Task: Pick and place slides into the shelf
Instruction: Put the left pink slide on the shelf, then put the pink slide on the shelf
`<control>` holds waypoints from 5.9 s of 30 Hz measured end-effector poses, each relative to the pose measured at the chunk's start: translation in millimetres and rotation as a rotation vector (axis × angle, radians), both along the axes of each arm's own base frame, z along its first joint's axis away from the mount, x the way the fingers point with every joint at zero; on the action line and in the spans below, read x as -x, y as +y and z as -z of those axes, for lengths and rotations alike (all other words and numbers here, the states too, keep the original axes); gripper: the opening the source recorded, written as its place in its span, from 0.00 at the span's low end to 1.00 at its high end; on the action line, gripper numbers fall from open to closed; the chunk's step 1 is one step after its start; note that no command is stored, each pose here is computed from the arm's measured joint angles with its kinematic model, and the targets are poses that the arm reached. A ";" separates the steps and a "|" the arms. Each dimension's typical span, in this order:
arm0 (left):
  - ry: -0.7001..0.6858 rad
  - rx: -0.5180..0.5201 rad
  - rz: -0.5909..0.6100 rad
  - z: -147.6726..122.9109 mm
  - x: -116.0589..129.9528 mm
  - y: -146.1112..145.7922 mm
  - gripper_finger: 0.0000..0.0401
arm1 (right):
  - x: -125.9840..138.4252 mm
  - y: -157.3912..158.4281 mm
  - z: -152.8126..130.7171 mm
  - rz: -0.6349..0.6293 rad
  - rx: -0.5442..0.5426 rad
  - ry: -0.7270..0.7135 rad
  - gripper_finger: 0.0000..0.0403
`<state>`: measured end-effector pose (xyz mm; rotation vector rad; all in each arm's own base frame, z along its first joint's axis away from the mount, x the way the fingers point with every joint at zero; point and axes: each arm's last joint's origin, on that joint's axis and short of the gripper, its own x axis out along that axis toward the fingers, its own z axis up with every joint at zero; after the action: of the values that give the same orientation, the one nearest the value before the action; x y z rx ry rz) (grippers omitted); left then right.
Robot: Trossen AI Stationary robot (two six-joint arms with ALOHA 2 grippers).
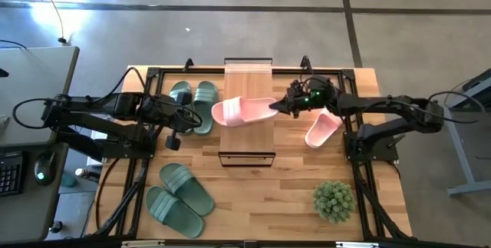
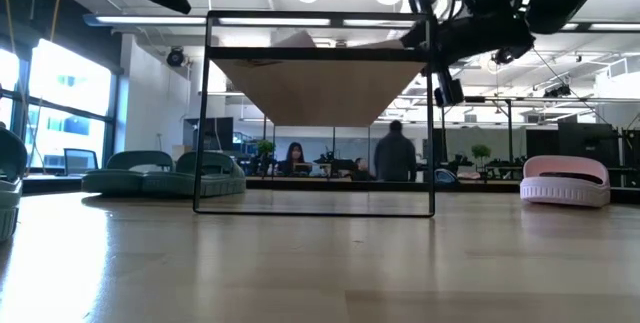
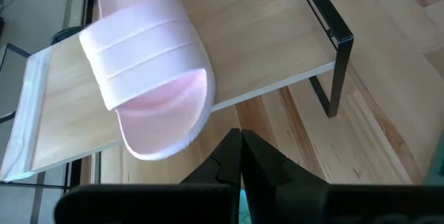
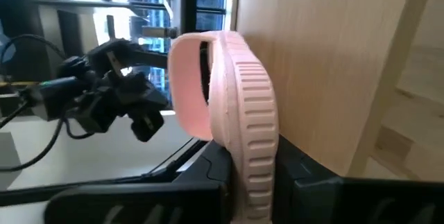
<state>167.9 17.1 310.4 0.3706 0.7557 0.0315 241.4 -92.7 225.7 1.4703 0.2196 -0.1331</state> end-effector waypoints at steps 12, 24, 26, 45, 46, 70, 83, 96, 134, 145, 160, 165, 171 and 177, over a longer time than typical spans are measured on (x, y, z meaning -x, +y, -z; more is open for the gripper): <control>-0.003 0.013 -0.012 -0.1 0.0 0.0 0.00 | -8.0 1.3 11.1 -0.016 -0.013 0.029 0.16; -0.003 0.016 -0.011 0.0 0.1 -0.1 0.00 | -3.6 3.7 18.8 -0.054 0.005 0.122 0.33; -0.003 0.017 -0.011 0.0 0.1 -0.1 0.00 | -3.6 3.8 18.7 -0.058 0.004 0.121 0.35; -0.002 0.022 -0.010 0.1 0.1 -0.2 0.00 | 6.1 -3.0 15.3 -0.038 0.035 0.142 0.40; -0.002 0.025 -0.008 0.1 0.1 -0.3 0.00 | 8.5 -2.4 12.6 -0.029 0.044 0.139 0.40; -0.001 0.016 -0.005 -0.1 0.1 -0.2 0.00 | 88.9 26.4 -16.7 0.061 0.248 0.389 0.40; -0.001 0.016 -0.005 -0.1 0.1 -0.2 0.00 | 131.6 58.6 -46.8 -0.074 0.648 0.835 0.40; -0.001 0.010 -0.010 -0.1 0.2 0.0 0.00 | 113.7 69.1 -42.4 -0.192 0.733 1.329 0.40; 0.000 0.011 -0.010 0.0 0.2 0.0 0.00 | 39.5 82.0 57.6 -0.323 0.883 1.873 0.40; 0.003 -0.003 0.003 0.0 0.2 0.0 0.00 | 64.7 81.1 83.0 -0.227 0.809 1.936 0.40; 0.002 -0.003 0.002 -0.1 0.2 0.0 0.00 | 72.5 60.4 89.3 -0.132 0.759 1.981 0.36; 0.002 -0.002 0.002 -0.1 0.1 0.0 0.00 | 70.2 54.9 91.1 -0.141 0.770 1.960 0.22; 0.002 -0.002 0.002 -0.1 0.1 0.0 0.00 | 69.0 50.7 92.2 -0.181 0.784 1.952 0.02; 0.002 -0.002 0.002 0.0 0.2 0.0 0.00 | 70.9 54.4 80.2 -0.165 0.793 1.977 0.01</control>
<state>167.7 17.1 310.4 0.3734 0.7577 0.0299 170.5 -38.3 145.6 0.0665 1.6216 -1.3437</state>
